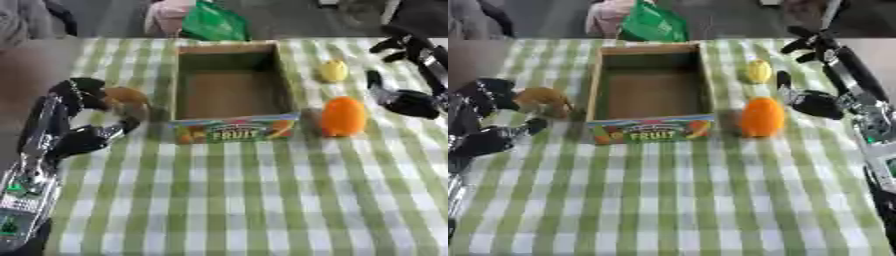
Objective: Pick up objects on the table and place them in the box.
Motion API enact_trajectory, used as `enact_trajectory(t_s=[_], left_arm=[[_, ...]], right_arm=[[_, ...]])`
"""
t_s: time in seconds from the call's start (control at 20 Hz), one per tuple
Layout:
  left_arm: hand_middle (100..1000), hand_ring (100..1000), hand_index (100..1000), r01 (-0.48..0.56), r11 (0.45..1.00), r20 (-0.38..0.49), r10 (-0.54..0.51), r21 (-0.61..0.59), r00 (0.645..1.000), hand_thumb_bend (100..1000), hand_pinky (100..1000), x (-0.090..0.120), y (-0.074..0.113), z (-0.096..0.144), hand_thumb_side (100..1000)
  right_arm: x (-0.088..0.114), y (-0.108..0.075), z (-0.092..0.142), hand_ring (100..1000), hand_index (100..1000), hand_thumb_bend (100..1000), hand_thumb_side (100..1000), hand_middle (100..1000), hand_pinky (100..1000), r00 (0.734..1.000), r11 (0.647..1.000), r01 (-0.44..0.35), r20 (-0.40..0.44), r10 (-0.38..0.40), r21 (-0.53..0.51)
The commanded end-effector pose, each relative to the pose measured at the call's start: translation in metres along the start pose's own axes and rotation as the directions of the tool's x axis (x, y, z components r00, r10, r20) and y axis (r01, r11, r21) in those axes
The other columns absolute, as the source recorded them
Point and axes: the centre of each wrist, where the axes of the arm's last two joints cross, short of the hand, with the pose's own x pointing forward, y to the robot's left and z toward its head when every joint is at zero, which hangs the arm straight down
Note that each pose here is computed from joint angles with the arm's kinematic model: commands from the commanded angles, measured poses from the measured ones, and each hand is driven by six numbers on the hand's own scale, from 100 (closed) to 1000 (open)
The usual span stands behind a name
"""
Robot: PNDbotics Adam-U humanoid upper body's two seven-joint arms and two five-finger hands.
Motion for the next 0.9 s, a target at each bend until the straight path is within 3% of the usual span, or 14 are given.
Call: enact_trajectory(t_s=[0.05,0.45,0.5,0.85,0.9], left_arm=[[526,525,673,0.012,1.0,0.023,-0.012,0.002,1.0,823,677,0.006,0.004,-0.002,139],[526,525,673,0.012,1.0,0.022,-0.012,0.0,1.0,823,678,0.005,0.004,-0.002,140],[526,525,673,0.012,1.0,0.021,-0.012,-0.001,1.0,823,678,0.005,0.004,-0.002,140],[526,525,673,0.012,1.0,0.021,-0.012,-0.002,1.0,823,678,0.005,0.004,-0.002,140],[526,524,673,0.012,1.0,0.022,-0.012,-0.004,1.0,823,678,0.005,0.004,-0.002,140]], right_arm=[[-0.002,-0.015,-0.002,862,989,100,114,720,753,0.999,0.999,-0.054,0.004,0.054,0.001],[-0.011,-0.013,-0.003,865,986,100,108,719,752,0.996,0.995,-0.087,-0.011,0.088,0.042],[-0.012,-0.012,-0.003,865,986,100,143,721,752,0.995,0.994,-0.097,-0.014,0.098,0.059],[-0.02,-0.009,-0.003,866,985,100,148,721,752,0.992,0.986,-0.126,-0.017,0.128,0.107],[-0.022,-0.008,-0.002,865,982,100,186,720,748,0.991,0.984,-0.132,-0.023,0.135,0.122]])
